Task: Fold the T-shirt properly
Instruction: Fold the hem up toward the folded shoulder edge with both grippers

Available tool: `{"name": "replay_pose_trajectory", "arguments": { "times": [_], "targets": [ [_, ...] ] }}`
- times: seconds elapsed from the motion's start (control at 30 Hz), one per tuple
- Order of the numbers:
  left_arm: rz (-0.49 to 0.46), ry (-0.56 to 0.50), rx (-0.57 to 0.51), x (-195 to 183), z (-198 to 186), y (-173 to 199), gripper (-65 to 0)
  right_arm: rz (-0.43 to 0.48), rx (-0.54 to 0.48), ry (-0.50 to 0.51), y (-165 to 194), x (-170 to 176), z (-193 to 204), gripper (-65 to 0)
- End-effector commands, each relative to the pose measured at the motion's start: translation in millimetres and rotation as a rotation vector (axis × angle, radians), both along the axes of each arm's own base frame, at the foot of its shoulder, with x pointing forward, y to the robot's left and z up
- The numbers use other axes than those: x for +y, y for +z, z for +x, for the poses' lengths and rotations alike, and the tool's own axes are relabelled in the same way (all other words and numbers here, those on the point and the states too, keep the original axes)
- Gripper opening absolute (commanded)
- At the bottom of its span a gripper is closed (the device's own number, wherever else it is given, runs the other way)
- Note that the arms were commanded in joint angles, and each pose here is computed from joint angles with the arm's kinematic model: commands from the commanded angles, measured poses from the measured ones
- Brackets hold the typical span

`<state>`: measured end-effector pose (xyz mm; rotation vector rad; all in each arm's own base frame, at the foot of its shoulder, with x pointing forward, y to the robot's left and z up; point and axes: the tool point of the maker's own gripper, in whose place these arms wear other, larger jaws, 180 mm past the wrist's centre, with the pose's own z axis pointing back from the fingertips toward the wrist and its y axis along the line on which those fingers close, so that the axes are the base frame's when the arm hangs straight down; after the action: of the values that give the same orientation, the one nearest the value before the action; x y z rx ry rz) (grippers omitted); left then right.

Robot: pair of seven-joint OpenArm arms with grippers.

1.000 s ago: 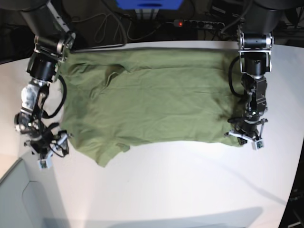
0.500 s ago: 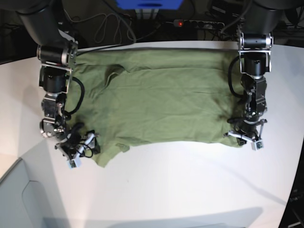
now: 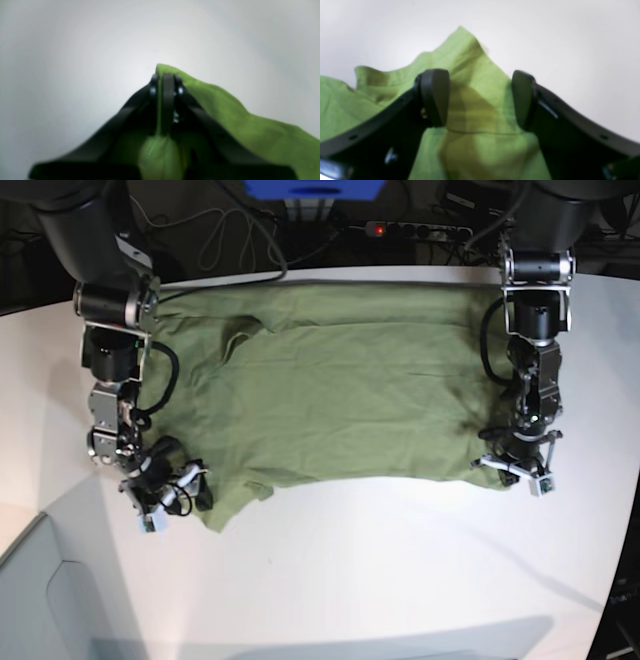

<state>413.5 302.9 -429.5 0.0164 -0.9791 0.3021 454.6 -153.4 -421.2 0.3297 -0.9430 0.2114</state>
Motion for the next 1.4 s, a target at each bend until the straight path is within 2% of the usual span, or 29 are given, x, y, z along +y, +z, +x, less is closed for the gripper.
{"name": "replay_pose_trajectory", "arguments": {
  "times": [0.0, 0.07, 0.13, 0.3, 0.37, 0.5, 0.73, 0.87, 0.97, 1.13, 1.37],
  "targets": [
    [-0.017, -0.016, 0.102, -5, -14, -19, -65.0, -0.015, -0.021, 0.020, 12, 2, 10, -27.8],
    [-0.017, -0.016, 0.102, -5, -14, -19, -65.0, -0.041, -0.012, 0.062, 8, 10, 7, -28.2],
    [-0.015, -0.018, 0.103, -6, -14, -20, -65.0, -0.063, -0.001, 0.100, 4, 18, 4, -32.9],
    [-0.015, -0.019, 0.120, -6, -22, -27, -65.0, -0.075, 0.004, 0.119, 2, 22, 2, -57.4],
    [-0.015, -0.019, 0.122, -6, -23, -27, -65.0, -0.084, 0.000, 0.101, 3, 19, 4, -65.0],
    [-0.018, -0.014, 0.122, -5, -27, -28, -65.0, -0.118, -0.043, 0.034, 15, 5, 15, -64.9],
    [-0.007, -0.028, 0.010, -7, -26, 6, -65.0, -0.218, -0.125, 0.071, 46, 4, -2, -65.0],
    [-0.021, 0.011, -0.015, 7, -31, 27, -65.0, -0.237, -0.170, 0.082, 57, 7, -15, -65.0],
    [-0.020, 0.021, -0.027, 13, -38, 34, -65.0, -0.240, -0.203, 0.046, 67, -4, -24, -65.0],
    [-0.003, 0.002, -0.058, 9, -40, 47, -65.0, -0.252, -0.230, 0.006, 73, -17, -45, -65.0],
    [0.027, -0.044, -0.114, -5, -49, 68, -65.0, -0.281, -0.270, 0.033, 83, -9, -78, -65.0]
  ]
}}
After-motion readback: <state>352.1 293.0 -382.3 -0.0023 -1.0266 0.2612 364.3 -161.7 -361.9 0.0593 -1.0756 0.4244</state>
